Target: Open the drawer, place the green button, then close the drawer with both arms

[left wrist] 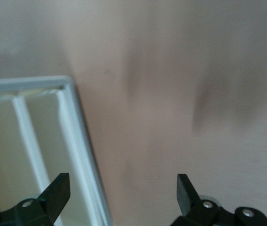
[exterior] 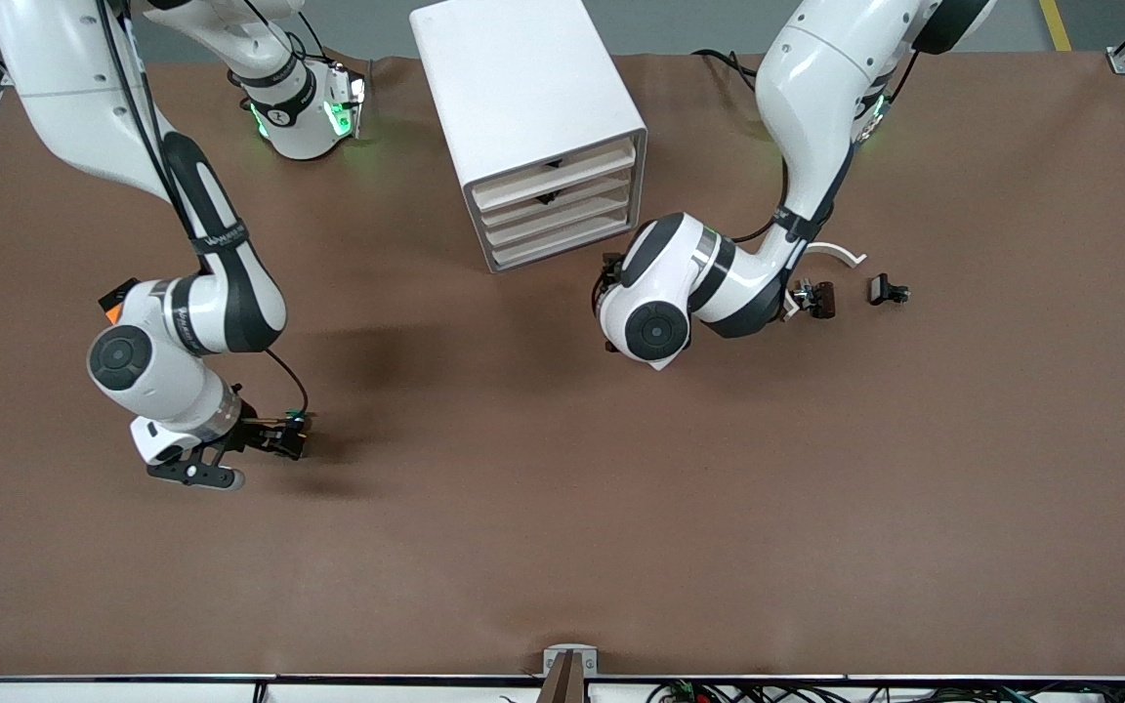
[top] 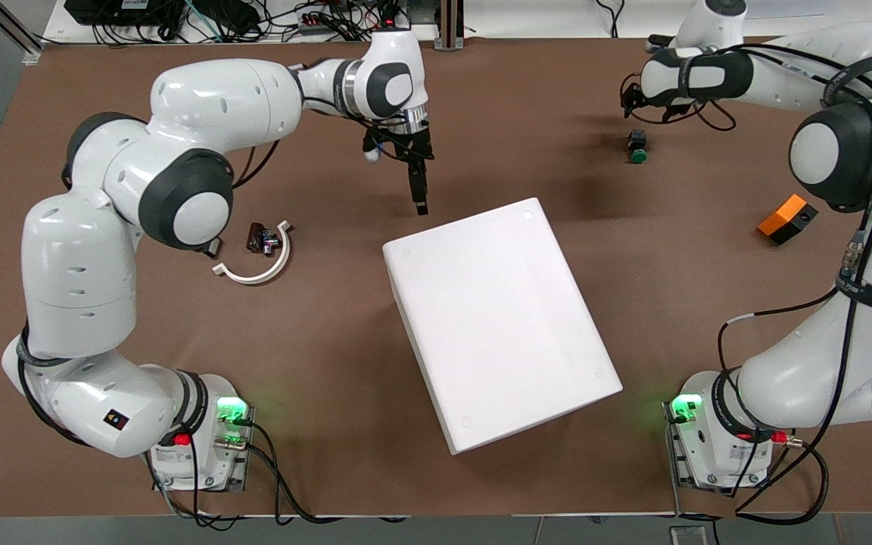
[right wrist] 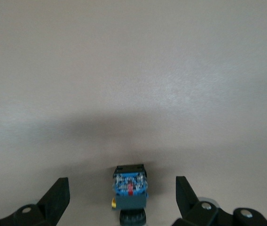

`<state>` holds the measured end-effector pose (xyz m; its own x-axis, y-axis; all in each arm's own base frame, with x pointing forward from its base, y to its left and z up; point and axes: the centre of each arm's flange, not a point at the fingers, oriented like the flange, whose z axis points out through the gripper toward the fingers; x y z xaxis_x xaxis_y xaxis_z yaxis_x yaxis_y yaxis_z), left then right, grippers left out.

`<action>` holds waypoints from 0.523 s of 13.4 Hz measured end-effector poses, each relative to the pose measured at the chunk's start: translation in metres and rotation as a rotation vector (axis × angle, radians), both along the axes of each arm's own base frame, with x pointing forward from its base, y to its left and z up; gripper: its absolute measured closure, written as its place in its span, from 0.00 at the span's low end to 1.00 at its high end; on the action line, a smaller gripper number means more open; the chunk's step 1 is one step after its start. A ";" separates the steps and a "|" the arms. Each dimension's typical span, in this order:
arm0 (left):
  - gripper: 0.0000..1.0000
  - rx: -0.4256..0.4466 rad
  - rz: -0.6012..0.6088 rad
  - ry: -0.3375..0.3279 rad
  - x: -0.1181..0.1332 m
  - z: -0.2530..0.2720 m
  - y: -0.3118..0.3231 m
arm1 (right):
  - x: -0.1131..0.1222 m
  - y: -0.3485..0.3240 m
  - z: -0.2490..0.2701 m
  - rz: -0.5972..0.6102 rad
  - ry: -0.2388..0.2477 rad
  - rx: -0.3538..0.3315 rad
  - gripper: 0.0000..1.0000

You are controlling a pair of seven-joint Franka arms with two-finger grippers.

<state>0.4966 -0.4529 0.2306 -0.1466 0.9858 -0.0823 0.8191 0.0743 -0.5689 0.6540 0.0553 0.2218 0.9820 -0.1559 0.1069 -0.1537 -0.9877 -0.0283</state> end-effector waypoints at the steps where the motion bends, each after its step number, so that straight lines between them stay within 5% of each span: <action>1: 0.00 -0.001 0.033 0.043 -0.009 -0.008 -0.009 | -0.001 0.000 -0.012 0.000 0.005 -0.001 0.00; 6: 0.00 -0.060 0.186 0.255 -0.036 -0.041 -0.033 | -0.008 -0.001 -0.044 0.008 0.025 -0.006 0.00; 7: 0.00 -0.068 0.204 0.308 -0.039 -0.047 -0.031 | -0.008 -0.001 -0.045 0.017 0.026 -0.007 0.07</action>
